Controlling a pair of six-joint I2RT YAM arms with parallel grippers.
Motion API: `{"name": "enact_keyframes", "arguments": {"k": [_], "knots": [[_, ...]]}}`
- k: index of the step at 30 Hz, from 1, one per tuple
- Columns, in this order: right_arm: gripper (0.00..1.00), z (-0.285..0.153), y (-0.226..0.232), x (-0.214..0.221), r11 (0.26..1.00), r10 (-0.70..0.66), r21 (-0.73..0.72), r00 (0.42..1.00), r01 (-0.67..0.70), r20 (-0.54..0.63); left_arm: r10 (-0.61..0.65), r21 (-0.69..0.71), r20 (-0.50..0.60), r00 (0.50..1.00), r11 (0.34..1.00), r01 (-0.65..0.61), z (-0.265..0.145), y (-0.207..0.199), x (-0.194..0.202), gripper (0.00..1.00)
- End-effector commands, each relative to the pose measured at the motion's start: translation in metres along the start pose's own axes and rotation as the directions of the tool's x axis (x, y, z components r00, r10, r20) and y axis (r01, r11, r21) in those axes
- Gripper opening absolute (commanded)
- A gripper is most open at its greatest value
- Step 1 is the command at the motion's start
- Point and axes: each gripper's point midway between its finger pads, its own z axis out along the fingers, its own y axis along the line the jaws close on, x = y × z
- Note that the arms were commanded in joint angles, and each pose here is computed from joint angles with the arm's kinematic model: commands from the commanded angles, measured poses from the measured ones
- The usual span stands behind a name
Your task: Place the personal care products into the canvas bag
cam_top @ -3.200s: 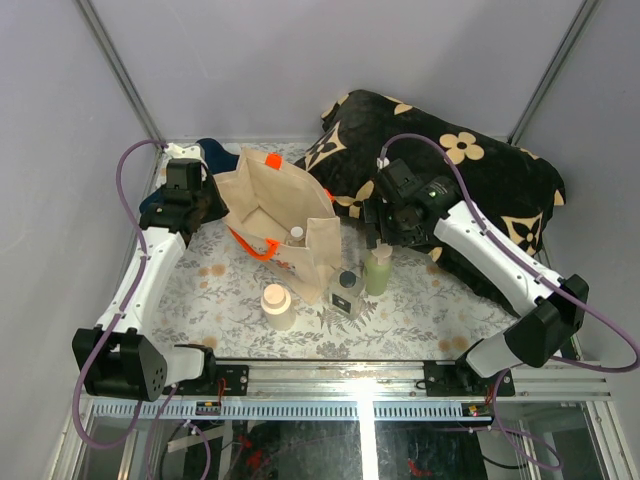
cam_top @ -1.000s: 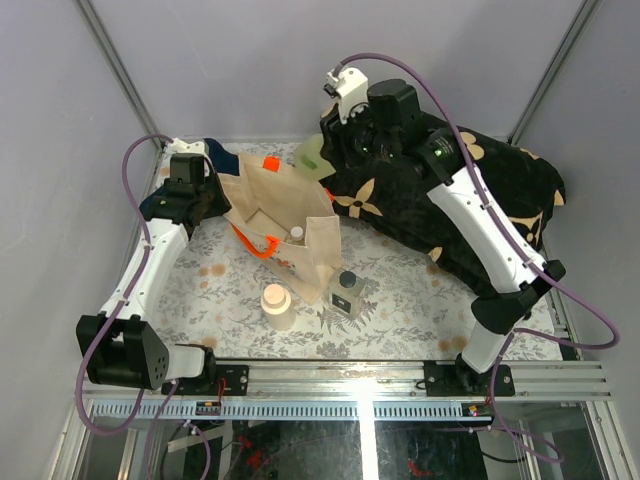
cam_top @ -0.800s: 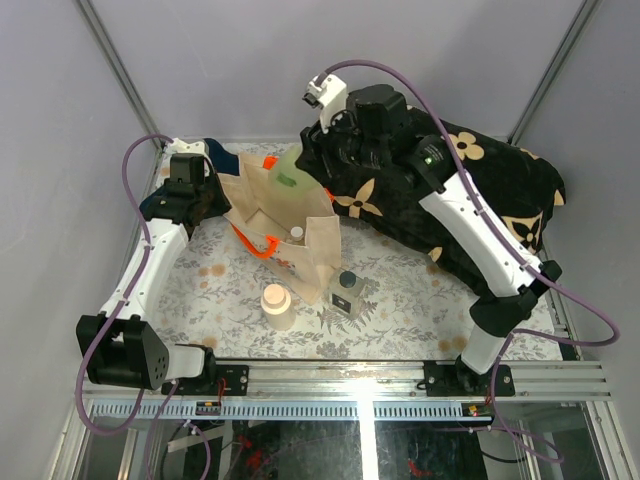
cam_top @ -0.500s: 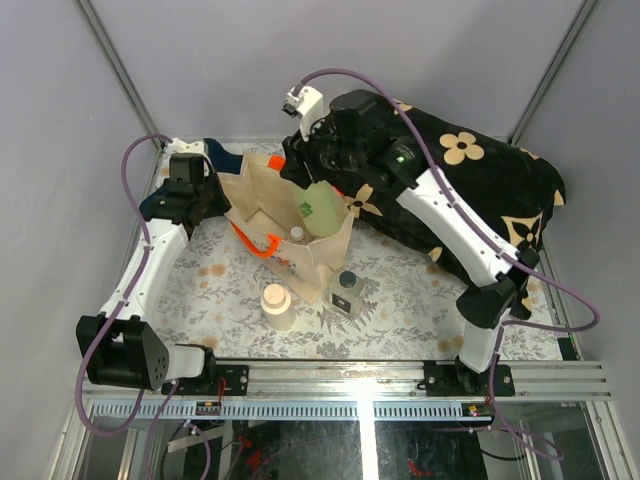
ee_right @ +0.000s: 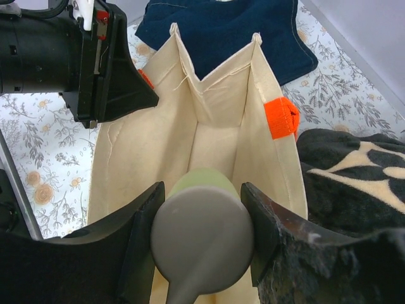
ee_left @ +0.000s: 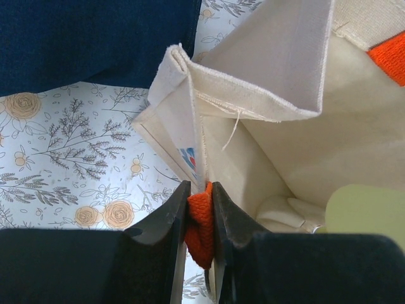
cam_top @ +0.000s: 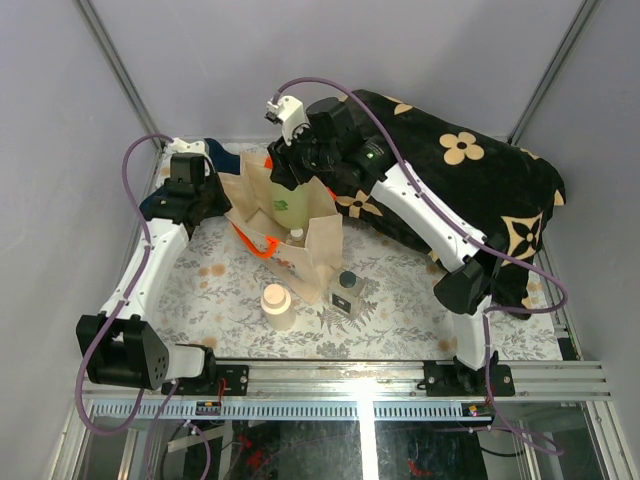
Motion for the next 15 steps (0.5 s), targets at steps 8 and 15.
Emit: {"name": "enact_keyframes", "arguments": {"k": [8,15], "knots": [[0.00,-0.024,0.000,-0.085,0.997,-0.083,0.026,0.965,0.079,0.249,0.004,0.020,0.050,0.999,1.000,-0.005,0.005,-0.008,-0.024,0.12],[0.00,-0.047,-0.006,-0.109,0.989,-0.134,0.095,0.940,0.110,0.314,0.005,0.027,0.051,0.999,1.000,-0.006,0.008,-0.011,-0.026,0.12]]}}
